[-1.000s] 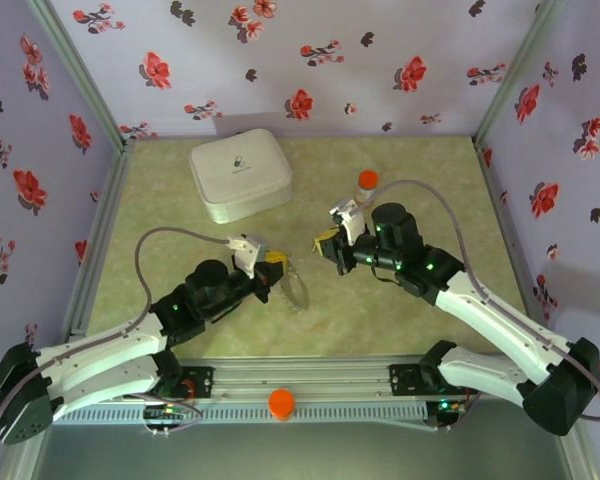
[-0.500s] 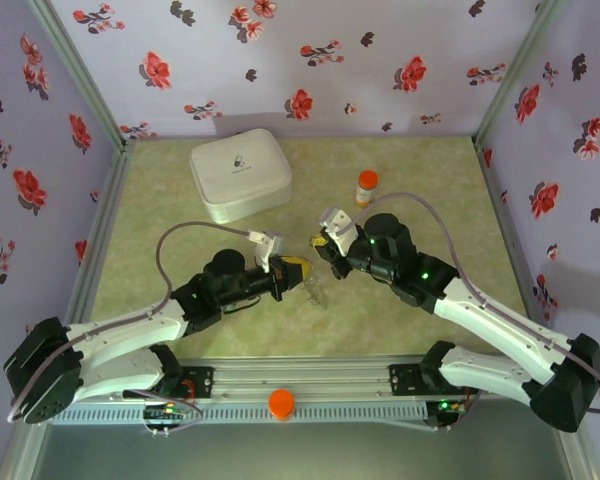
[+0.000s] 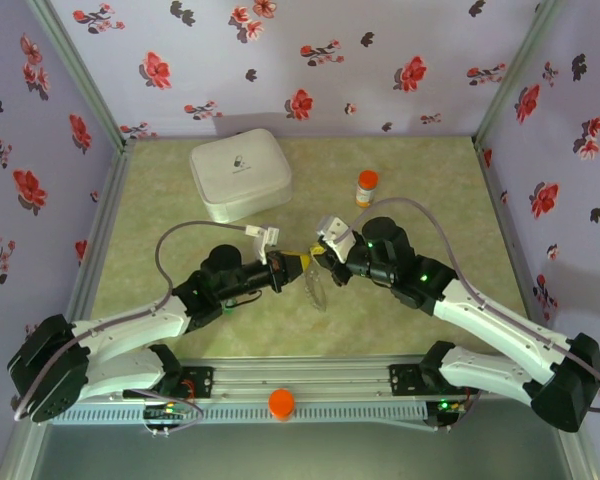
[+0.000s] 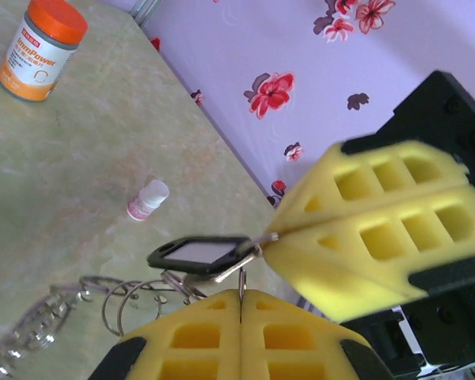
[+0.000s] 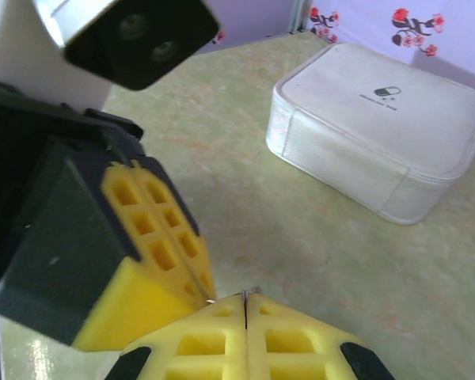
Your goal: Put the keys on the keyring
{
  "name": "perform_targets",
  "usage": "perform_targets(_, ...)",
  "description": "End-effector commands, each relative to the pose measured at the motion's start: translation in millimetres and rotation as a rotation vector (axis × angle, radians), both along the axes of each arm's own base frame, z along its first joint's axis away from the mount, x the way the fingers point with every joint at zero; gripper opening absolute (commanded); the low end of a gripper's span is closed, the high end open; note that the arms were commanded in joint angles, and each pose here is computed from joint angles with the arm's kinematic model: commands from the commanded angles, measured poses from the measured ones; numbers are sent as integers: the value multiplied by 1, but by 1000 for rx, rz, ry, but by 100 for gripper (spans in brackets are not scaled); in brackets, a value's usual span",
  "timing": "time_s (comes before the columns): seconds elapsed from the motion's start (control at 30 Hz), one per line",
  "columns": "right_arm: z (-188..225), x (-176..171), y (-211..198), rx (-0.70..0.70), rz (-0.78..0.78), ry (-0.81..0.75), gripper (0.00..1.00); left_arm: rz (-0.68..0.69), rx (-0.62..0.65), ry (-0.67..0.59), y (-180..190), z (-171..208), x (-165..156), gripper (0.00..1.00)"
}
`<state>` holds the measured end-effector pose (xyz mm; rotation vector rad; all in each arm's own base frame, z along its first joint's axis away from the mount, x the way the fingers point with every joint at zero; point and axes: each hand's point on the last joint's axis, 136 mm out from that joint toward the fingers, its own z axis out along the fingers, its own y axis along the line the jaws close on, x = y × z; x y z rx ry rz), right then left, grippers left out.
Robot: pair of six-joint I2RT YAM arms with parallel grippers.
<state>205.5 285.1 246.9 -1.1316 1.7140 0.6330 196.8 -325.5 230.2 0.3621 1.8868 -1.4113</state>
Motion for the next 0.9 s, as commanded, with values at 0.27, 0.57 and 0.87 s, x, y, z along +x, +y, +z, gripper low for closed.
perform_targets(0.27,-11,-26,-3,-30,111,23,0,-28,-97,22,-1,25,4,0)
perform_targets(0.57,-17,-20,-7,-54,88,-24,0,-75,-124,40,-2,29,-2,0)
perform_targets(0.87,-30,21,-44,-195,-199,-66,0,10,118,13,17,-5,4,0)
